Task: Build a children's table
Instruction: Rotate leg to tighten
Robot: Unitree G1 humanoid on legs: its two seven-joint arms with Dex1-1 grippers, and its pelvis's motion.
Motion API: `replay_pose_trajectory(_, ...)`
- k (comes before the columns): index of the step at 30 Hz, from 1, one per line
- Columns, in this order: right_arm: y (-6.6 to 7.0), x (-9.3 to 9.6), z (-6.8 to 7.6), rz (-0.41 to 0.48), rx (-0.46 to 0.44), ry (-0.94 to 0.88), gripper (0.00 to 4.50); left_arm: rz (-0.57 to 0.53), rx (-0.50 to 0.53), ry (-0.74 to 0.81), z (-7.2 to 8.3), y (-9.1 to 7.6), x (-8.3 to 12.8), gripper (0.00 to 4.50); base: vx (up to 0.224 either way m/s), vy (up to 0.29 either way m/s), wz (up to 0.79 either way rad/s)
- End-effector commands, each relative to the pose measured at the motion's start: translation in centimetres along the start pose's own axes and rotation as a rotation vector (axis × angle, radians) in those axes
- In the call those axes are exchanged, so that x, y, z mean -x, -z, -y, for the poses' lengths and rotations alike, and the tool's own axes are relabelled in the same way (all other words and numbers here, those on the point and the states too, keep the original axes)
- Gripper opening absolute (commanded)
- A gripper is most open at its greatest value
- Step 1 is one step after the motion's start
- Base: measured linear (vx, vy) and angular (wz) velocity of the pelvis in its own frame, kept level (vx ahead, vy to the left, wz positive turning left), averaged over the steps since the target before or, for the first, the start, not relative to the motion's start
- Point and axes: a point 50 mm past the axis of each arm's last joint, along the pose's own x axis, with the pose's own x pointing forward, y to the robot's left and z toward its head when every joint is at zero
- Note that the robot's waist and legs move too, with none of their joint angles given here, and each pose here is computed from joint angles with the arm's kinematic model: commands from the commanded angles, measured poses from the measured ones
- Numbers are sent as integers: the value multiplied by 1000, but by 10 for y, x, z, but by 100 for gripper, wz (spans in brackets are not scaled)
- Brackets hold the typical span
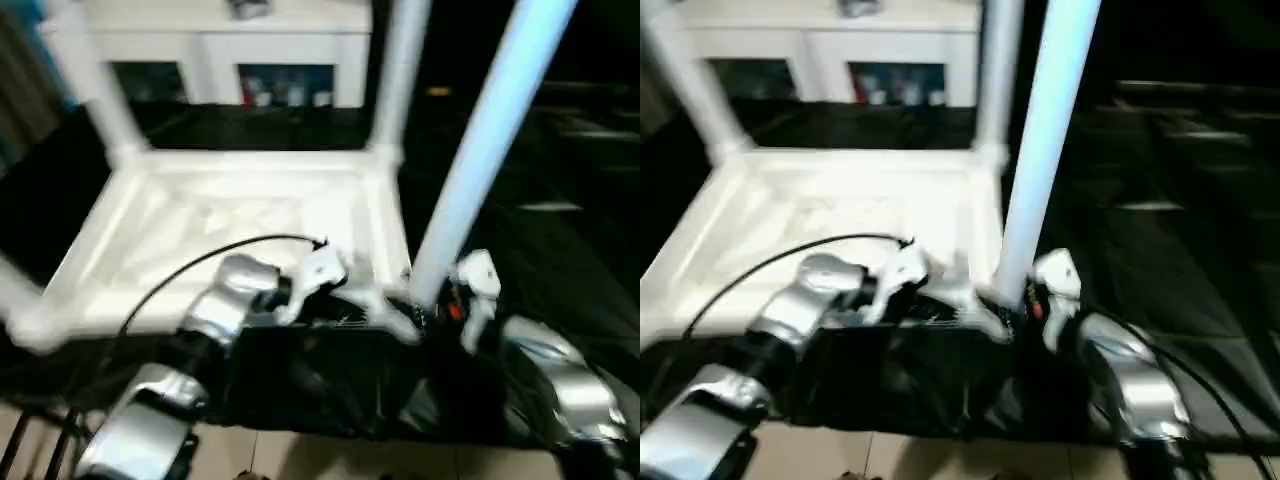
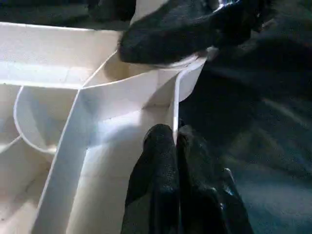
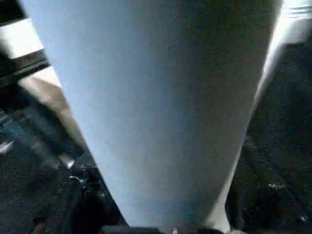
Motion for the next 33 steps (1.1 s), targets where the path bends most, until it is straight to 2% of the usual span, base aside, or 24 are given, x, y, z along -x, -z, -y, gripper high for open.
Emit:
replay_pose_trajectory(1,24,-21,-22,-85,-74,23,242,69,61,-19,10,-10,-27,0,0,0,0)
replay_pose_trajectory(7,21,-41,-31,-51,-111,117,240,93,56,-52,16,-15,-41,0,0,0,0)
replay_pose_trajectory(8,17,-49,-39,-20,-85,109,240,85,27,-48,20,-15,-45,0,0,0,0)
replay_pose_trajectory(9,16,-51,-41,-3,-79,106,295,81,13,-41,21,-15,-46,0,0,0,0)
replay_pose_trajectory(13,13,-51,-42,25,-92,90,318,73,-16,-23,22,-13,-42,0,0,0,0)
replay_pose_trajectory(14,12,-49,-41,31,-88,75,342,74,-25,-14,22,-12,-40,0,0,0,0)
replay_pose_trajectory(17,11,-43,-38,35,-64,23,352,80,-43,16,21,-11,-35,0,0,0,0)
replay_pose_trajectory(19,11,-37,-36,28,-36,-22,382,84,-48,42,20,-9,-30,0,0,0,0)
replay_pose_trajectory(21,10,-23,-33,10,31,-140,382,76,-78,102,18,-5,-18,0,0,0,0)
replay_pose_trajectory(23,10,-18,-33,3,41,-189,382,69,-92,120,18,-3,-14,0,0,0,0)
replay_pose_trajectory(24,9,-6,-34,-18,62,-292,382,58,-105,153,16,-2,-7,0,0,0,0)
replay_pose_trajectory(28,11,14,-34,-100,92,-467,382,28,-124,196,13,1,3,0,0,0,0)
replay_pose_trajectory(33,8,28,-29,-158,113,-586,382,7,-145,243,11,1,12,0,0,0,0)
